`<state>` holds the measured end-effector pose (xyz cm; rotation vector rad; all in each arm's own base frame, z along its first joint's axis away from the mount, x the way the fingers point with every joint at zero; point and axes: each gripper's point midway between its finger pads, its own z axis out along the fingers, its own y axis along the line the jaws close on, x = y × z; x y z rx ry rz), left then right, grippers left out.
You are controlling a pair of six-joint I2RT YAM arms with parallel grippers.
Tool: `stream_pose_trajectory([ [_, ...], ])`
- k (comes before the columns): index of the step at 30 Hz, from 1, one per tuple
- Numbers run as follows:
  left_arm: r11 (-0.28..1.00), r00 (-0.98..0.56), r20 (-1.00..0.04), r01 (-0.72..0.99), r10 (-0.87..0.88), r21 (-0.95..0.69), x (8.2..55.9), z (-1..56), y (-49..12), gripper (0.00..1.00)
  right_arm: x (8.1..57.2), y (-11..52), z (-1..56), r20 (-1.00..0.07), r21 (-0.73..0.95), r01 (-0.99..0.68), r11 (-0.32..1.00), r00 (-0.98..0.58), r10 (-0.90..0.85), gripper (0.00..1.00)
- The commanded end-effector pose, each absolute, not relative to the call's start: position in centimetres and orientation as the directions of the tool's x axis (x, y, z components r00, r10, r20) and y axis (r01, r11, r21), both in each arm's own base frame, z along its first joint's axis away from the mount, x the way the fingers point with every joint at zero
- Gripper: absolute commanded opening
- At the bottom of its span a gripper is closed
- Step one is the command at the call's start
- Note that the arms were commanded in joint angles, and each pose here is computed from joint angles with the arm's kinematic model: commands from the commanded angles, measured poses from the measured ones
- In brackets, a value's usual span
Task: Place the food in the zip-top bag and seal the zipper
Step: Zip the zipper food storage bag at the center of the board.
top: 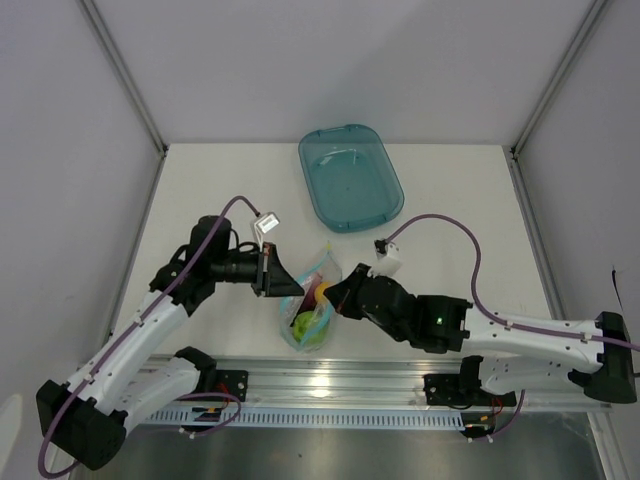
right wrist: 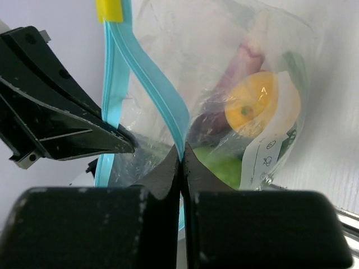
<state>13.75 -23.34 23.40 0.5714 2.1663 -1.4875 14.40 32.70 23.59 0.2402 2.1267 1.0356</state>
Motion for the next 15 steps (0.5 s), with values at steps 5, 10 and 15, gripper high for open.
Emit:
stream_pose_trajectory([
  [5,0.318,-0.782,-0.617,0.609,0.089,-0.726,14.4,23.9,-23.8,0.01,16.6,32.9,23.7,-0.536,0.751,-0.064,0.657,-0.641,0.55,0.0],
  [10,0.284,-0.749,-0.653,0.654,0.112,-0.701,14.0,24.8,-23.8,0.06,17.0,33.0,24.2,-0.506,0.774,-0.032,0.632,-0.632,0.587,0.0],
  [15,0.276,-0.735,-0.666,0.671,0.125,-0.688,13.8,25.2,-23.7,0.2,16.8,34.4,26.1,-0.479,0.806,-0.05,0.589,-0.638,0.602,0.0],
])
